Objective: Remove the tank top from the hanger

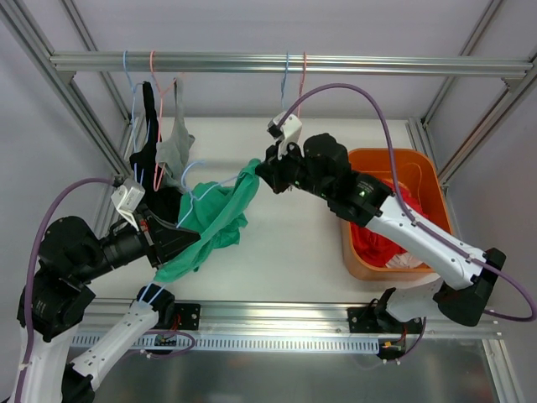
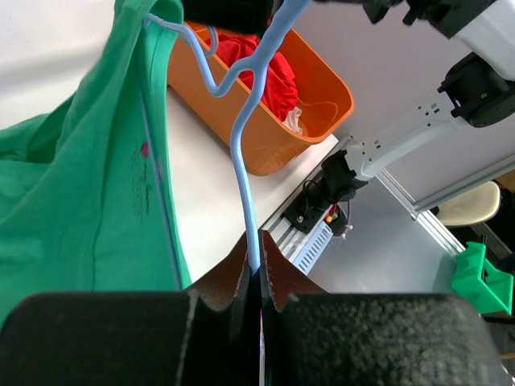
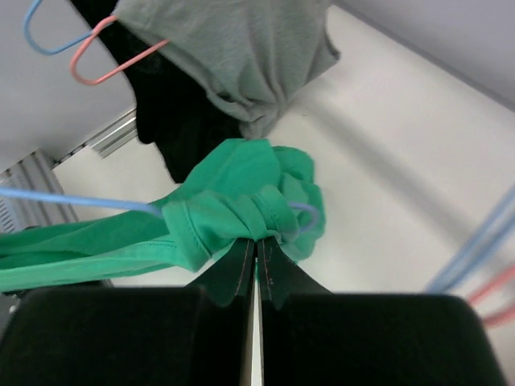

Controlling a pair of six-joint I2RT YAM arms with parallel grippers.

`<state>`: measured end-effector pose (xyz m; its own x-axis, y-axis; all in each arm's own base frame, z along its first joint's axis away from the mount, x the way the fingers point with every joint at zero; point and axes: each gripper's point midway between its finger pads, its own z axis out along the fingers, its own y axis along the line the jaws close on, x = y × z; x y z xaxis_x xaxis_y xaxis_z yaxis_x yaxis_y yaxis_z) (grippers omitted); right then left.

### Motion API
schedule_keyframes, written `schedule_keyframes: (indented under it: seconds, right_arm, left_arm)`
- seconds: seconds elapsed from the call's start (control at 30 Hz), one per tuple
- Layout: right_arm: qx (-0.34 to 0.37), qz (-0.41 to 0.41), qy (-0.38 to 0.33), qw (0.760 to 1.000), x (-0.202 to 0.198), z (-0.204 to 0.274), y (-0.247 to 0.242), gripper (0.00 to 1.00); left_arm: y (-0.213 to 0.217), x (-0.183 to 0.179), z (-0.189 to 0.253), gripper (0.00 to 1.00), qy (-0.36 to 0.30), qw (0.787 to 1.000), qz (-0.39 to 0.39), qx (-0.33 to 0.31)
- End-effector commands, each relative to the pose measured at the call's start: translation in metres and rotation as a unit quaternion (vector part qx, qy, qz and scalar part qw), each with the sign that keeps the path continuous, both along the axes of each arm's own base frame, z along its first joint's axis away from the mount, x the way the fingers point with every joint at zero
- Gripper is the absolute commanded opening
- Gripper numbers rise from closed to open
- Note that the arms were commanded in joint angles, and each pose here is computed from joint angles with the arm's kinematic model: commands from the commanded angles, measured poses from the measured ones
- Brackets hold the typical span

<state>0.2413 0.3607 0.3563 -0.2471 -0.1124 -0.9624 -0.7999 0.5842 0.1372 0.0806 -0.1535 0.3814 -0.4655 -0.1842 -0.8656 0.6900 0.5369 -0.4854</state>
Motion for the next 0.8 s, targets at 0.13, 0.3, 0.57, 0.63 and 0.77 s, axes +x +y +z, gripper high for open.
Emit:
schedule_keyframes:
  seconds: [0.13,0.3,0.57,0.63,0.77]
  right_arm:
    - [-0.019,-0.114,-0.032,0.993,0.059,0.030,-0.041,0.00]
    - [-0.035,-0.084,-0.011,0.996,0.057,0.017,-0.035,0.00]
    - [0.022,0.053,0.033,0.998,-0.018,0.027,-0.035,0.00]
    - [0.053,0.088,0.036,0.994,-0.049,0.042,-0.046,0.00]
    - [0.091,0.159,0.047,0.982,-0.101,0.059,-0.061,0.00]
  left_arm:
    - [0.005,-0.030,0.020,0.00,-0.031,0.999,-0.032,-0.018]
    - [0.007,-0.046,0.039,0.00,-0.055,0.997,-0.048,-0.030]
    - [0.010,-0.026,0.113,0.00,-0.191,0.978,-0.010,-0.077]
    - [0.003,-0.021,0.147,0.00,-0.277,0.954,-0.026,-0.116]
    - [-0.007,0.000,0.179,0.00,-0.405,0.895,-0.021,-0.187]
